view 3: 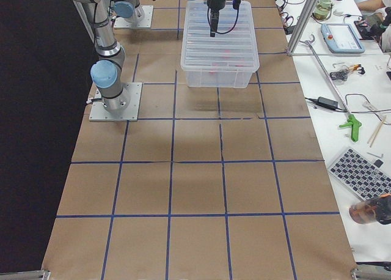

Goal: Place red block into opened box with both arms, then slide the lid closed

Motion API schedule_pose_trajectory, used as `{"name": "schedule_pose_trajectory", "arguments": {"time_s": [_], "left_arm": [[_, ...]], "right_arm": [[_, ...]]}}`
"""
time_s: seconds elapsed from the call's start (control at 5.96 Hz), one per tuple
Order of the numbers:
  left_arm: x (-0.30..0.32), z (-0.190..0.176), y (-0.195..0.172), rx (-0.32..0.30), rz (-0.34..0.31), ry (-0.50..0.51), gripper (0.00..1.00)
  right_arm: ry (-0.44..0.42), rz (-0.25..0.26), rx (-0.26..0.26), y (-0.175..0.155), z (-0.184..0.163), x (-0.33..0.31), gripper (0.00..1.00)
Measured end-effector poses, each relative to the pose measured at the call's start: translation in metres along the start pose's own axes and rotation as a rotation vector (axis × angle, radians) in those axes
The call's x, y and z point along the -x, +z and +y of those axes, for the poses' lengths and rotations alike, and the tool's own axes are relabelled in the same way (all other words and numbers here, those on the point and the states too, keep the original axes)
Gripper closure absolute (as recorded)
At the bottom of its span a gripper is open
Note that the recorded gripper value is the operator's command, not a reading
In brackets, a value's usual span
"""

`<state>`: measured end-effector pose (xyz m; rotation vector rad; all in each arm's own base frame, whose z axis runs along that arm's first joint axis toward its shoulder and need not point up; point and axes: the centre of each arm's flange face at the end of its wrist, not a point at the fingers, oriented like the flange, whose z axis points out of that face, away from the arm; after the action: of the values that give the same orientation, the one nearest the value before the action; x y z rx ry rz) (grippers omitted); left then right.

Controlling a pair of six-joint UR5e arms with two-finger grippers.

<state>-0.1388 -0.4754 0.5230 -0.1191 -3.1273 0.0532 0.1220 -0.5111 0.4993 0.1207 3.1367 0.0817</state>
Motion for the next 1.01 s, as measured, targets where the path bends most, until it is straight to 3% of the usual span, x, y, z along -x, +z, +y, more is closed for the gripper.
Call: {"name": "schedule_pose_trajectory", "arguments": {"time_s": [0.34,1.01], "left_arm": [[0.001,0.000,-0.001,-0.001,-0.001,0.001,0.02],[0.005,-0.001,-0.001,-0.003,-0.007,0.010,0.02]], "right_arm": [[0.015,-0.007,0.017,0.028,-0.014,-0.050,0.00],[0.002,0.002,-0.036,0.118,-0.016,-0.075,0.00]]}}
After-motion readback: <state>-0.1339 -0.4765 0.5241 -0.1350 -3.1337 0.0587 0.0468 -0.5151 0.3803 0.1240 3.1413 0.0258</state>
